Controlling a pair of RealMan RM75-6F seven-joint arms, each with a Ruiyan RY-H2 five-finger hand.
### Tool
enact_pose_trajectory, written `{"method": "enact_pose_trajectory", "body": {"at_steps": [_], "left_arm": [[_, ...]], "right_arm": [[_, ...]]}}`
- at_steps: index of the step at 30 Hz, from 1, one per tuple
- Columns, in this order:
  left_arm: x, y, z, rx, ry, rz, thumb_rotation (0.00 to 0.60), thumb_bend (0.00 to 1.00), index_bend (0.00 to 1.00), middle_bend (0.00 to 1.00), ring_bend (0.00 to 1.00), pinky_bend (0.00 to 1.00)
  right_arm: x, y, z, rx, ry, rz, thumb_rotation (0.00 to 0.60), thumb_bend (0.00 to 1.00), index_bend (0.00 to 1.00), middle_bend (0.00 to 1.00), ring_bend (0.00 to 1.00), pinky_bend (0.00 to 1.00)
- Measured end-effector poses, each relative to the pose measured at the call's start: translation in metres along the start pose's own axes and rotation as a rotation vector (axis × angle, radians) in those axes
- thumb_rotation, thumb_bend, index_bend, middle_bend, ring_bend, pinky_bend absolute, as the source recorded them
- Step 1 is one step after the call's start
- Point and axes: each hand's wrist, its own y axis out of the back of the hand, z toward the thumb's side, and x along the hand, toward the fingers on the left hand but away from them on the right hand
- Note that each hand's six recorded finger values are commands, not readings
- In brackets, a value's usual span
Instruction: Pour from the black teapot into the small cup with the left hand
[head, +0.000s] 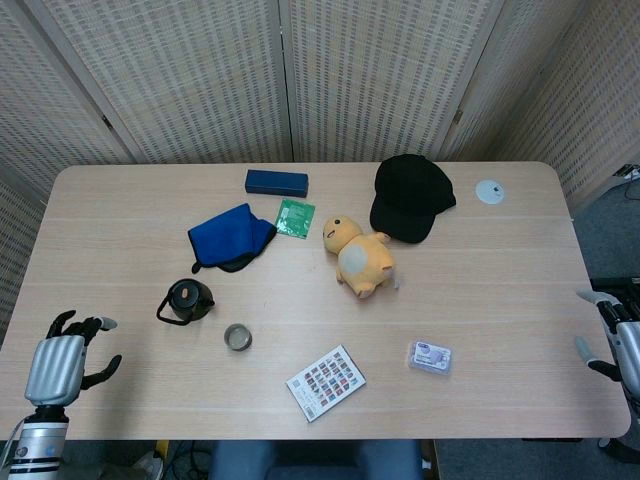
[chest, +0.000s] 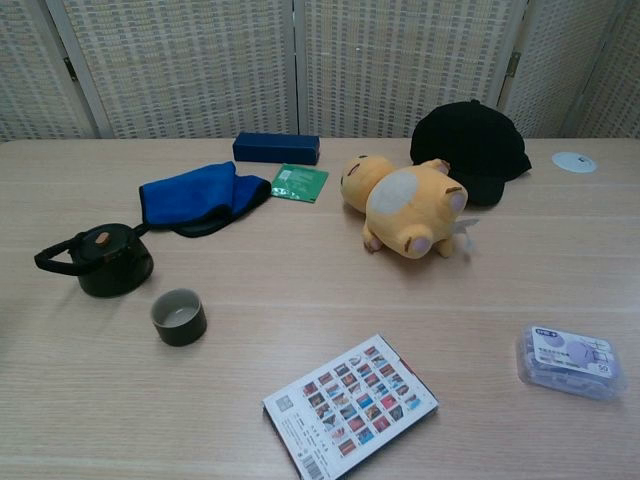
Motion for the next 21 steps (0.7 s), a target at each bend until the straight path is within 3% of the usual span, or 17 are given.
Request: {"method": "enact_pose_trajectory", "body": {"at_steps": [11,18,21], "left_arm": [[0.009,0.003,0.002,-0.031,-0.032,0.006,0.6,0.26,0.37,0.38,0.39,0.12],[0.034,0.006,0.016,-0.034,-0.131,0.001,0.6,0.26,0.37,0.37,0.36,0.1],[0.046,0.001,0.023,-0.015,-0.172,-0.033,0.6,0.26,0.37,0.36,0.33,0.02]], "right_arm": [[-0.004,0.022,0.007,0.019,0.01,-0.071,0.6,0.31,0.23,0.27,0.17,0.08],[-0.006,0.026,0.013,0.027,0.014,-0.083,0.6,0.31,0.23,0.27,0.17,0.08],[-0.006,0.026,0.013,0.028,0.011,-0.082,0.6,0.31,0.23,0.27,0.17,0.08]]}}
